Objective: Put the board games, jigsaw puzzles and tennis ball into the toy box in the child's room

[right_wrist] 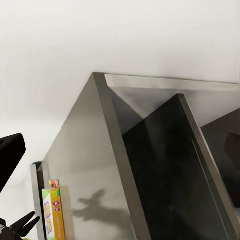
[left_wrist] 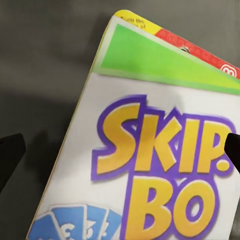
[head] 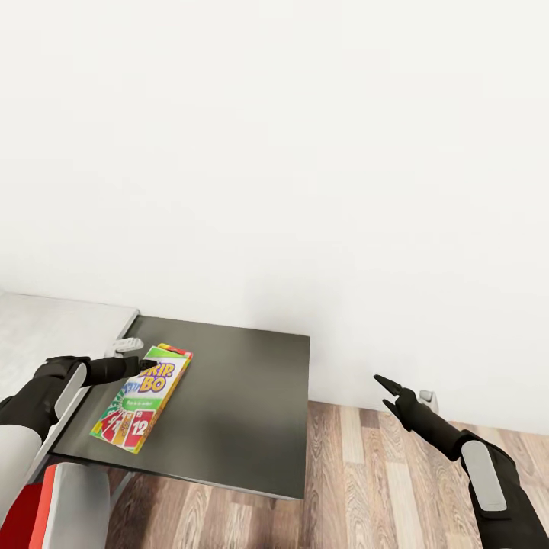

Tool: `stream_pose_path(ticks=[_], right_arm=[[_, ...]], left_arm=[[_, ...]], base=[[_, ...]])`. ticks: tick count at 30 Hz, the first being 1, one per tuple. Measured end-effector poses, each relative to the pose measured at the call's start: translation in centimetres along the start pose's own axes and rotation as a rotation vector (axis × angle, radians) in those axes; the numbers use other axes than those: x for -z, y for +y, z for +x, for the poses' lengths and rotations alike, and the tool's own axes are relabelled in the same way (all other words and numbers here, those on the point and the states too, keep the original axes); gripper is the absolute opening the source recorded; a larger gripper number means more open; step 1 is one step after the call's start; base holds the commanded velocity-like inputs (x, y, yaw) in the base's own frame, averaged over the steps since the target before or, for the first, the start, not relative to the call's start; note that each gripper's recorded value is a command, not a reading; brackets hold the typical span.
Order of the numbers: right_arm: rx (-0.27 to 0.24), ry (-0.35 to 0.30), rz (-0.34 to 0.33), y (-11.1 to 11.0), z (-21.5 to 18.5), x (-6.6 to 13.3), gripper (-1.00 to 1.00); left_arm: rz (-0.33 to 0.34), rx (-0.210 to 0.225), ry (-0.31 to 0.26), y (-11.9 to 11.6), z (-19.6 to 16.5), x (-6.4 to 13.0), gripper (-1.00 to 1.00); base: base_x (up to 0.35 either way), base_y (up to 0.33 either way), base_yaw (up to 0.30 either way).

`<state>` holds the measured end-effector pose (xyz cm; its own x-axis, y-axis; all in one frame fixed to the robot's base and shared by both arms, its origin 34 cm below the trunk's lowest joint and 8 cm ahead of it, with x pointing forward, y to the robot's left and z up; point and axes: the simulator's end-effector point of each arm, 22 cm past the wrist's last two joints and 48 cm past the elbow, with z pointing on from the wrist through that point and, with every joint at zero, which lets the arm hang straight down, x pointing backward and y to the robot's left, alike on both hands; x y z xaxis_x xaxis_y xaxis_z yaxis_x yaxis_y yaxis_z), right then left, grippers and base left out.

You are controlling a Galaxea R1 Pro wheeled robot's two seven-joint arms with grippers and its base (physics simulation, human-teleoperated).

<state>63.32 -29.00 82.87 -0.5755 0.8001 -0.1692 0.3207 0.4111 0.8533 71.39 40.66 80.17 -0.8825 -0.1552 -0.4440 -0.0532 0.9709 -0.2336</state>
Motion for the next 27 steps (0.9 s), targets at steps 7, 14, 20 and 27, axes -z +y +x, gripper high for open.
stream_pose_path(ticks=[7,14,20,27], right_arm=[[-0.001,0.001,-0.009,0.20,0.02,0.02,1.00],[-0.001,0.001,-0.013,0.32,-0.01,0.02,1.00],[-0.004,0.002,-0.014,0.31,0.03,0.01,1.00],[-0.006,0.003,-0.012,0.20,0.09,-0.02,1.00]], left_arm=[[0.000,0.000,0.000,0.02,-0.01,0.02,1.00],[0.001,0.000,0.000,-0.01,0.00,0.02,1.00],[0.000,0.000,0.000,-0.01,0.00,0.00,1.00],[0.001,0.000,0.001,0.01,0.08,-0.09,1.00]], base=[[0.021,0.025,0.000],[0.112,0.110,0.000],[0.019,0.015,0.000],[0.002,0.001,0.000]])
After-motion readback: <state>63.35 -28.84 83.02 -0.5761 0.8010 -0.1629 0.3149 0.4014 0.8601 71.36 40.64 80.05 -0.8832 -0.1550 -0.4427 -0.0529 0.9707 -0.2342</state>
